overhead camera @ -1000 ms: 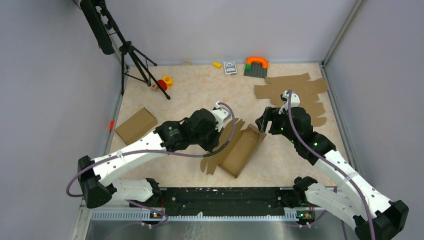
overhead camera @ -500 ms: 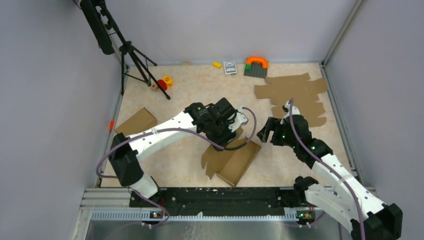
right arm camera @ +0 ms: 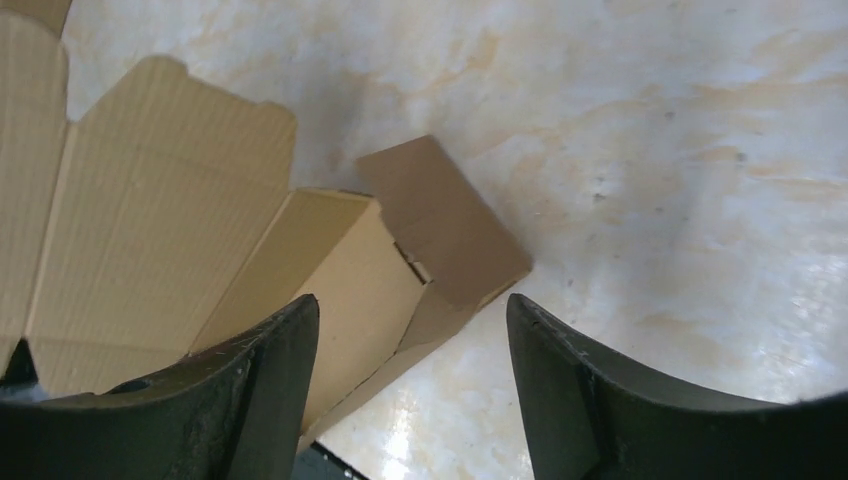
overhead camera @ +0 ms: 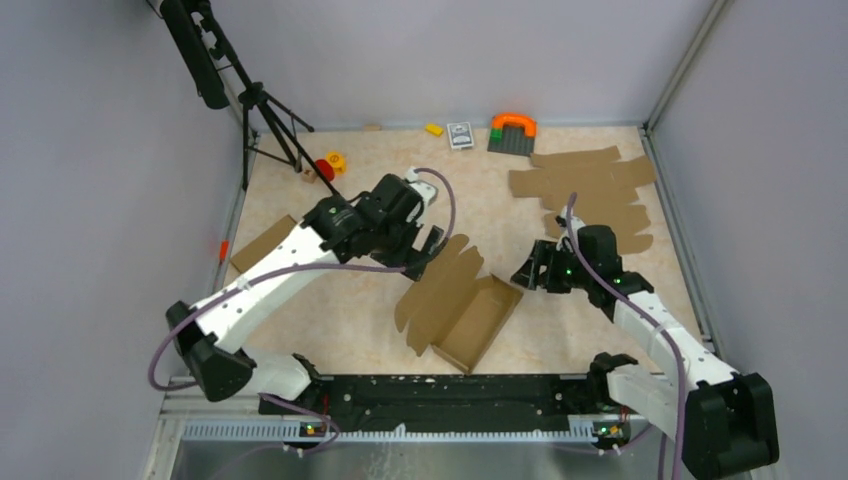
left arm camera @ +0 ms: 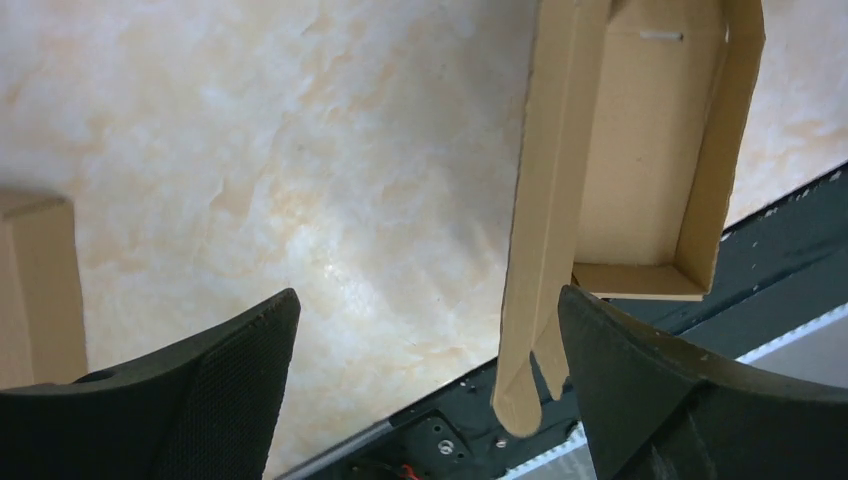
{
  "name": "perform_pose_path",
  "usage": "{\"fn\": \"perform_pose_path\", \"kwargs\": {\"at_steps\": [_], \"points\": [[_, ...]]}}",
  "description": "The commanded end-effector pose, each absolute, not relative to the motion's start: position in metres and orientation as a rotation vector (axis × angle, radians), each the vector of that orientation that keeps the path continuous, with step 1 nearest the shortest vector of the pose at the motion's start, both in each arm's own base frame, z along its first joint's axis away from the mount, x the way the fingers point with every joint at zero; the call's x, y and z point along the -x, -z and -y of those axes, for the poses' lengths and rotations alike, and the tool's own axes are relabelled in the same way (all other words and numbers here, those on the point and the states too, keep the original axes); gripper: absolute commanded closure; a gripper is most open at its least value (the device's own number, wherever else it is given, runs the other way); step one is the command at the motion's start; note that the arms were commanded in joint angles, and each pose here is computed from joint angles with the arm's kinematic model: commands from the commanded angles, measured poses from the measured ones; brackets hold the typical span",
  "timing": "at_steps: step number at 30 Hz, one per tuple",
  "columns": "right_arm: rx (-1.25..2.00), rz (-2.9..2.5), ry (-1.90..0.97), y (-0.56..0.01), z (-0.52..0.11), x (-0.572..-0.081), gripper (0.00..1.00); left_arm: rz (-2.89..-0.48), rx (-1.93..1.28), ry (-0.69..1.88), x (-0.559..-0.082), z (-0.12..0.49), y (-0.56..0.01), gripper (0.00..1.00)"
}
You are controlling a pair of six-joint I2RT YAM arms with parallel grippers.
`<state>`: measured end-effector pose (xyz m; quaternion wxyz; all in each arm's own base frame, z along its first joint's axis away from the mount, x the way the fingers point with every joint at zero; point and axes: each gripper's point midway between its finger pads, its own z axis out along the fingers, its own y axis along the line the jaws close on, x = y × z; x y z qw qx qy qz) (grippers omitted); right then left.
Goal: Fold the paper box
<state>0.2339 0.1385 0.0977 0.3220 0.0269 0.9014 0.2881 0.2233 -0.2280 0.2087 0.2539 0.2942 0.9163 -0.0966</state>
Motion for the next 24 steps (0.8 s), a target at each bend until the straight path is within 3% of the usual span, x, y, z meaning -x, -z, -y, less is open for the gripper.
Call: {"fn": "perform_pose_path", "kwargs": {"at_steps": [1,3,5,8,11,12,24], "points": [[0.223,-2.251,-0.903,-0.125,-0.163,-0.238,0.34,-2.605,-0.374,0.123,-0.197,0.177,-0.229,0.01],[0.249,-2.235,-0.891,-0.128,-0.167,-0.241,0.36,-2.695,-0.277,0.203,-0.169,0.172,-0.229,0.02],[0.28,-2.248,-0.815,-0.124,-0.168,-0.244,0.37,-2.748,-0.223,0.402,-0.139,0.18,-0.227,0.11],[0.347,-2.303,-0.69,-0.109,-0.173,-0.244,0.38,-2.7,-0.243,0.863,-0.093,0.21,-0.237,0.44],[0.35,-2.324,-0.603,-0.098,-0.174,-0.244,0.41,-2.676,-0.223,1.011,-0.063,0.214,-0.237,0.94],[0.338,-2.324,-0.565,-0.096,-0.172,-0.246,0.42,-2.677,-0.217,1.034,-0.056,0.215,-0.234,1.0],[0.479,-2.332,-0.369,-0.097,-0.181,-0.251,0.45,-2.747,-0.585,1.195,0.02,0.283,-0.192,1.0]]}}
